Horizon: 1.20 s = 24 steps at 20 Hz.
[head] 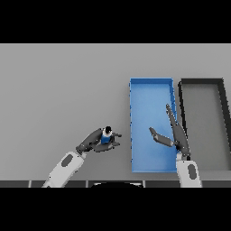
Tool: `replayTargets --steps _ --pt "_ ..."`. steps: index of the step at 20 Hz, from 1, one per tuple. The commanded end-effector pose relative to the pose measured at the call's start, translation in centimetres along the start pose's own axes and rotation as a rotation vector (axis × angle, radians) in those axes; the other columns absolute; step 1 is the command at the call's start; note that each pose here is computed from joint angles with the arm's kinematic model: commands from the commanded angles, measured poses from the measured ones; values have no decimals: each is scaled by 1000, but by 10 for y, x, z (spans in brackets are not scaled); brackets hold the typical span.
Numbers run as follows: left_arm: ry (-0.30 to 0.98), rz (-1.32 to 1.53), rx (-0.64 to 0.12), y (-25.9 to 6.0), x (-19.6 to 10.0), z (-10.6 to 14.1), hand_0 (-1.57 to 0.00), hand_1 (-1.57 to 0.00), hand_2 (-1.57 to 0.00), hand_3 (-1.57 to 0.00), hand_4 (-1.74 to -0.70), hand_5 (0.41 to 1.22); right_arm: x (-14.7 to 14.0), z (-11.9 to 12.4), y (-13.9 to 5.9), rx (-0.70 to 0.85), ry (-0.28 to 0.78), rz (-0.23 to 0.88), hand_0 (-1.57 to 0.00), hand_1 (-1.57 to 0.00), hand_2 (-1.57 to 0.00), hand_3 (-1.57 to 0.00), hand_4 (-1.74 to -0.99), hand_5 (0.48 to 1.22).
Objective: Pick up the blue pipe and place it into the blue bin.
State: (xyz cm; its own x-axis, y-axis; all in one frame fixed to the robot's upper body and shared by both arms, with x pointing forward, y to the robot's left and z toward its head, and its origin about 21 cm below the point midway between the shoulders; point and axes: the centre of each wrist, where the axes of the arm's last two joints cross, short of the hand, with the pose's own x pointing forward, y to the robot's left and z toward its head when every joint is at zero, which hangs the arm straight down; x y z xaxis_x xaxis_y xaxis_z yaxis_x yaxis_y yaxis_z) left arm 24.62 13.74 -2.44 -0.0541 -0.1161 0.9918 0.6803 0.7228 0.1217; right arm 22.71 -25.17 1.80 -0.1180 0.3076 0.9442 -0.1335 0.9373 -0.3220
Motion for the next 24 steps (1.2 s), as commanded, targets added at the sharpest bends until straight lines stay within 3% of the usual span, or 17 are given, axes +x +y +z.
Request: replayTargets --steps 1,4,9,14,18,24 --pt "-3 -12 -5 -4 0 -2 -1329 -1376 -1404 -1370 -1561 1148 -2 1 3 3 12 1 1 1 1 1 -1176 559" --pt "-30 -43 3 -8 2 -10 -1447 -1471 -1486 -1468 -1512 1183 -3 -5 4 3 18 1 1 1 1 1 -1171 558" --pt "-212 -6 6 -17 30 -17 -1530 -1538 -1543 -1537 -1482 1209 -1 -4 2 3 8 23 1 1 1 1 -1151 550" --pt "-247 -38 -18 -15 58 -28 -1558 -1560 -1562 -1560 -1474 1217 -4 -2 3 10 12 36 1 1 1 1 -1129 561" --pt "-229 -52 -50 -15 68 -32 -1566 -1567 -1567 -1566 -1473 1219 -4 0 -2 4 11 38 1 1 1 1 -1123 571" --pt "-213 -54 -79 -17 69 -29 -1570 -1570 -1570 -1570 -1474 1220 1 -16 -8 55 -4 71 1 1 1 1 -1123 578"
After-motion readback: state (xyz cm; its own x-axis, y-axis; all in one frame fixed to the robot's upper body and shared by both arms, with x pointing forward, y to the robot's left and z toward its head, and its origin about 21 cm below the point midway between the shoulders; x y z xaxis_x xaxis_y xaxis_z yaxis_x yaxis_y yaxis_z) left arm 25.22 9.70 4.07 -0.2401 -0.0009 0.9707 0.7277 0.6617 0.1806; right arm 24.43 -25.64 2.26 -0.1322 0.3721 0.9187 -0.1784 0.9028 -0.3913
